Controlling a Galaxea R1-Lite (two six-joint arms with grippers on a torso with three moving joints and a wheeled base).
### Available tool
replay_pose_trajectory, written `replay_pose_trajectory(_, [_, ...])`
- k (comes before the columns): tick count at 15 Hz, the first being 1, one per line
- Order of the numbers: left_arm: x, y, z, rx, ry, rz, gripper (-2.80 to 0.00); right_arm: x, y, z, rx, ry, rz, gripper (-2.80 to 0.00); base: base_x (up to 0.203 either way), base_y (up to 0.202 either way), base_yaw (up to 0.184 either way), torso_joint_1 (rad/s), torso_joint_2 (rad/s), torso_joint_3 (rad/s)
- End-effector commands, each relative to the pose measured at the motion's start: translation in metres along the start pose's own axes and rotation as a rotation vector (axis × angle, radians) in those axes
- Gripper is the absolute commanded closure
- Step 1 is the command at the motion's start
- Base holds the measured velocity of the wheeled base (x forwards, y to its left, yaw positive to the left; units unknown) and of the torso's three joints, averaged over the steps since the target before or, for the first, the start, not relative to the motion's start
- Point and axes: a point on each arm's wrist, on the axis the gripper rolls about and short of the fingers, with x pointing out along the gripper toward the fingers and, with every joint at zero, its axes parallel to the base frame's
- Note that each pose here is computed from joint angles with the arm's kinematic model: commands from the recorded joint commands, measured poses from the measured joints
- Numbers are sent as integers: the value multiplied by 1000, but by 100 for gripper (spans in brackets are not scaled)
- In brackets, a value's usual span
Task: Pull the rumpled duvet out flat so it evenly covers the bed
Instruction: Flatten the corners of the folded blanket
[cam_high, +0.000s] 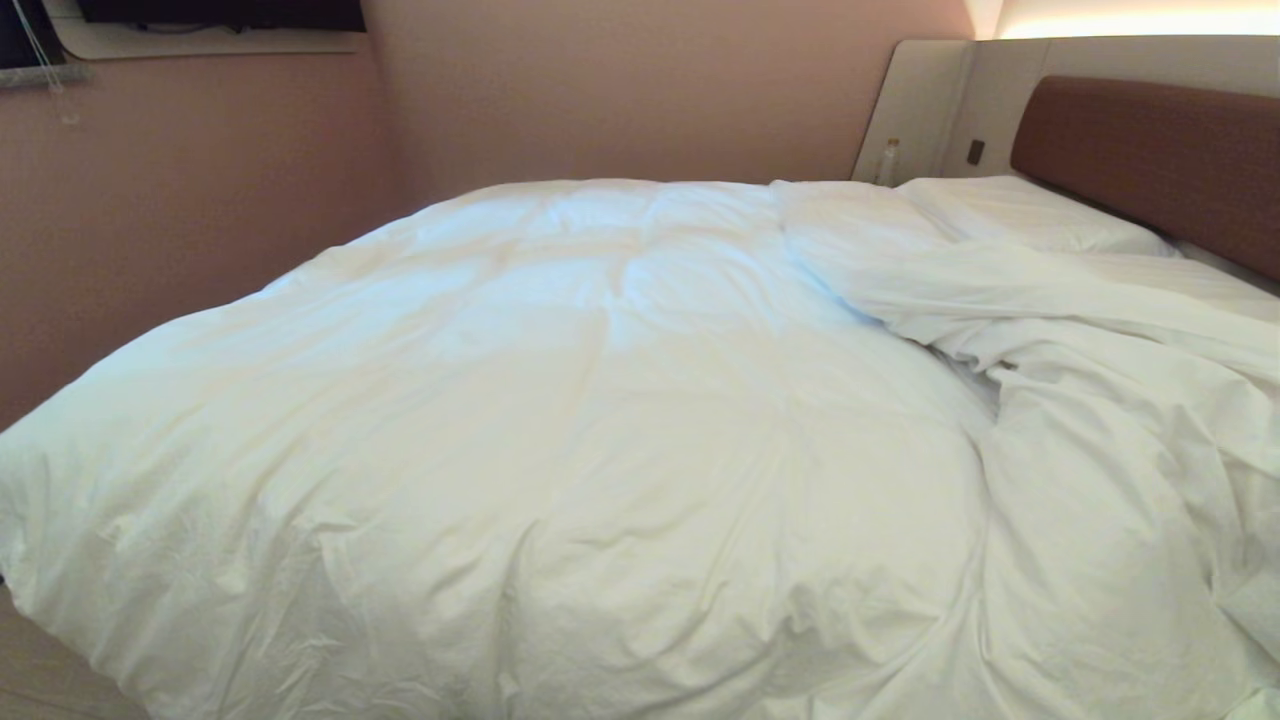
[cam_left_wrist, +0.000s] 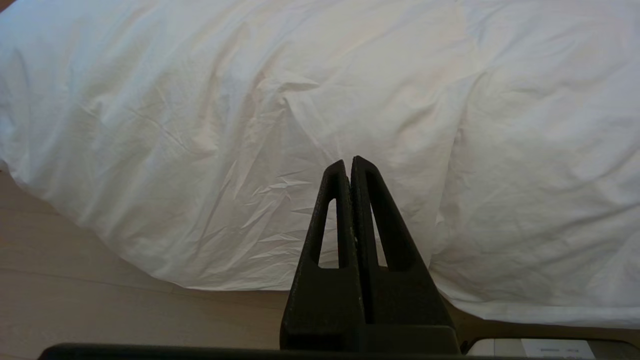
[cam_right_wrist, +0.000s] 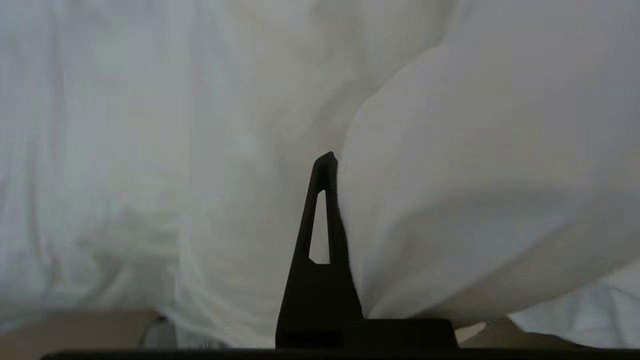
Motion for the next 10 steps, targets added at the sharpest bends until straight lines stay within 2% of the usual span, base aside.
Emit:
replay_pose_trajectory(1, [0, 0, 0, 0, 0, 0, 0, 3, 16, -16, -100, 43, 62, 0, 0, 0, 0, 0, 0, 0])
replay_pose_trajectory(3, [0, 0, 0, -1, 0, 0, 0, 9, 25, -30, -122, 91, 105, 0, 0, 0, 0, 0, 0, 0])
replay_pose_trajectory(6, [0, 0, 0, 0, 0, -2, 0, 18, 25, -40, -111, 147, 110, 0, 0, 0, 0, 0, 0, 0])
replay_pose_trajectory(10, [0, 0, 0, -1, 0, -2, 0, 22, 25, -55, -134, 197, 127, 0, 0, 0, 0, 0, 0, 0])
